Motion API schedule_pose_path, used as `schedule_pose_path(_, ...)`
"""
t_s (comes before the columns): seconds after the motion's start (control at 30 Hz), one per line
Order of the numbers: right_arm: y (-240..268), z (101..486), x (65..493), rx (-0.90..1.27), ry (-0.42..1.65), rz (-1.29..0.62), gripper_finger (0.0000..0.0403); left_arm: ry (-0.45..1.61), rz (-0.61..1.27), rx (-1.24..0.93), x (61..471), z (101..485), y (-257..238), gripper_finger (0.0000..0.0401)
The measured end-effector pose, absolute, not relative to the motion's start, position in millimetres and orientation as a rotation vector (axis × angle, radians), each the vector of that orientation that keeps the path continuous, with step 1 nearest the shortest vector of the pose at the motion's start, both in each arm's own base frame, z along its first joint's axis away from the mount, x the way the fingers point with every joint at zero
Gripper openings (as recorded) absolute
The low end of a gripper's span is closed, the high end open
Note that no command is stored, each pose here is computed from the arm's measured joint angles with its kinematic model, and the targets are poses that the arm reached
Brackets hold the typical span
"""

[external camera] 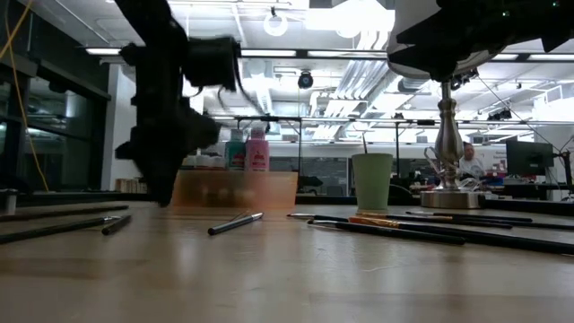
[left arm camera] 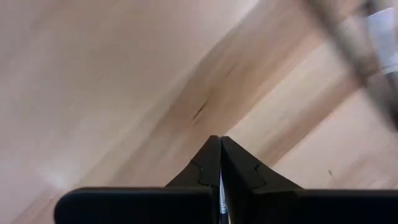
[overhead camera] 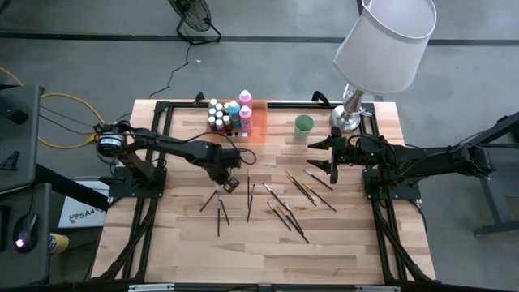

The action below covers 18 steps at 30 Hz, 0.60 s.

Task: Pick & Place Paint Supplies
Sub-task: Put the silver paint brush into the green cup

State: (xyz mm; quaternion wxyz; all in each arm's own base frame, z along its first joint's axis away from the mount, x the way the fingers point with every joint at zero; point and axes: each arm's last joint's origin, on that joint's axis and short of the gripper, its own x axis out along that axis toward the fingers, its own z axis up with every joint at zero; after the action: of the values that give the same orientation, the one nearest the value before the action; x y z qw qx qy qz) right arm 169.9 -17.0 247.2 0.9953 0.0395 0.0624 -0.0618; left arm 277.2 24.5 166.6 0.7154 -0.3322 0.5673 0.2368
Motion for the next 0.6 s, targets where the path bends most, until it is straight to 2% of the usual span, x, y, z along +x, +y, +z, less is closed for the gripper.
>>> schedule_pose_path(0.6,-17,247,170,0.079,0.125,-0.124,0.0245,0.592,0.151,-0.177,315,233,23,0.0000)
